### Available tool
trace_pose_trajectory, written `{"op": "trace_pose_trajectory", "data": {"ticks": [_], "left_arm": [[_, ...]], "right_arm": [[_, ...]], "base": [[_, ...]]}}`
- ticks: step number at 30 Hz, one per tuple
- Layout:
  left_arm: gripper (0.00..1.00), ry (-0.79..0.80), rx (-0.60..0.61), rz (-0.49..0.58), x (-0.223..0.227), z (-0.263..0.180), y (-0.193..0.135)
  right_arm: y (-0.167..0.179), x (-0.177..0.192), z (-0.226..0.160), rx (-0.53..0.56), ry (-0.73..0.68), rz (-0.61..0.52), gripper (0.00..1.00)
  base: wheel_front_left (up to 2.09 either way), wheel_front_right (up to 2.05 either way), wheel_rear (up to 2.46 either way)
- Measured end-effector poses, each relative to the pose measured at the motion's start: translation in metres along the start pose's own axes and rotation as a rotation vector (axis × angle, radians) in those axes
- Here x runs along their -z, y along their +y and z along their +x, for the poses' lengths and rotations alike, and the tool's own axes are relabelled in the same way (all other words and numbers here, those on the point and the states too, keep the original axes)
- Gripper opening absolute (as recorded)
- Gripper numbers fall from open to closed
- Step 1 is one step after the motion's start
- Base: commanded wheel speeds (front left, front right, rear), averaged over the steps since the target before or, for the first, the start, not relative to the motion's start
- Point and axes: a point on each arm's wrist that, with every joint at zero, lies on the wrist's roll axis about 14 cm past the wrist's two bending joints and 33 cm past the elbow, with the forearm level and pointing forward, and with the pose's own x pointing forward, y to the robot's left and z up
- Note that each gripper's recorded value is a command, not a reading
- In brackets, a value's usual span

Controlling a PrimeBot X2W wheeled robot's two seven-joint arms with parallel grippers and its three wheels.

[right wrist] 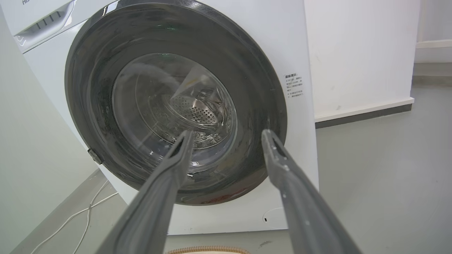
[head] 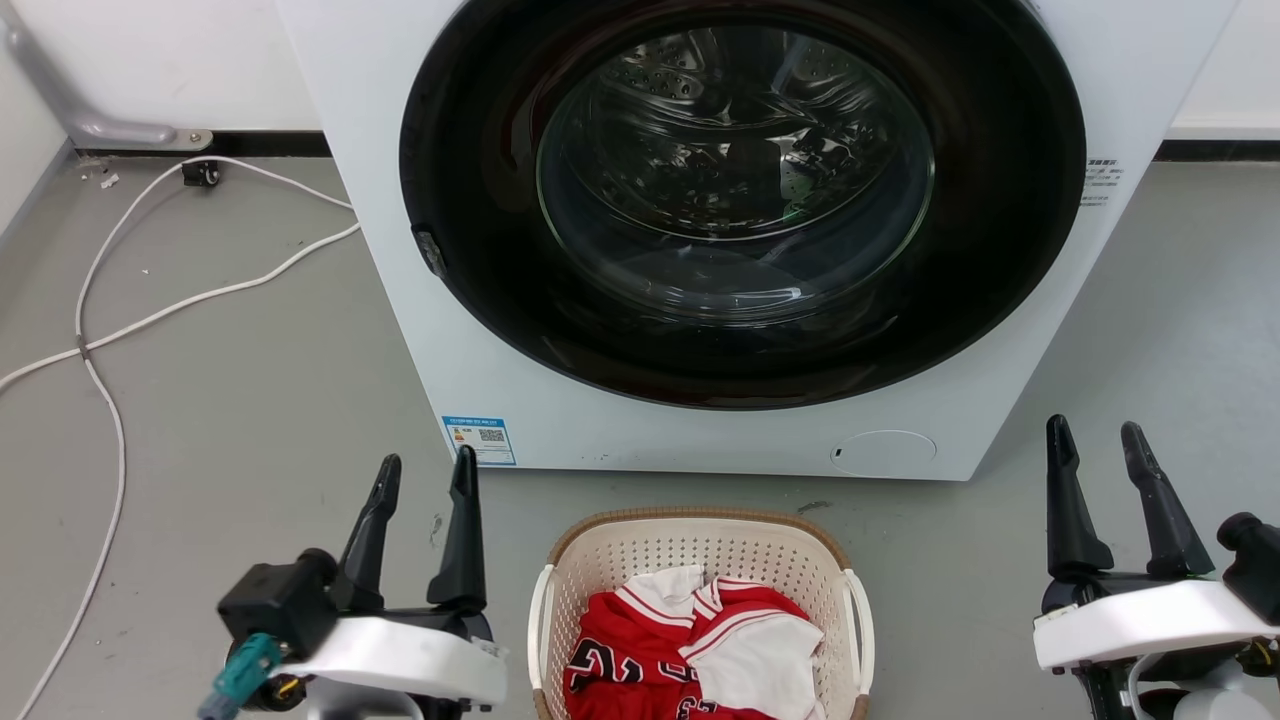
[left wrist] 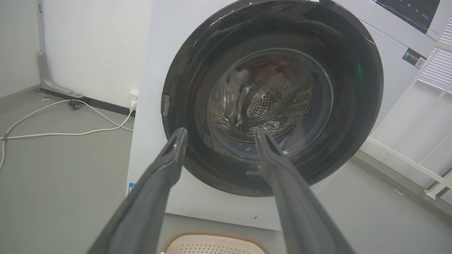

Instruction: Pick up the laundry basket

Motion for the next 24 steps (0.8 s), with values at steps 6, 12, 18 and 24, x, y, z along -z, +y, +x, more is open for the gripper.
{"op": "trace_pose_trajectory", "data": {"ticks": [6,12,18,24], "left_arm": [[1.00,0.018,0.000,0.088,0.007,-0.002,-0.003],[1.00,0.042,0.003,0.147,0.016,-0.004,-0.005],[1.00,0.056,0.011,0.182,0.024,-0.007,-0.005],[1.00,0.063,0.054,0.235,0.029,-0.008,-0.013]], "right_arm": [[0.000,0.000,-0.001,-0.007,-0.004,-0.065,1.00],[-0.002,0.007,-0.003,-0.007,0.013,-0.111,1.00],[-0.004,0.014,-0.007,-0.004,0.034,-0.149,1.00],[-0.001,0.017,-0.008,-0.021,0.036,-0.195,1.00]], "base": [[0.00,0.00,0.00],[0.00,0.00,0.00],[0.00,0.00,0.00],[0.00,0.00,0.00]]}}
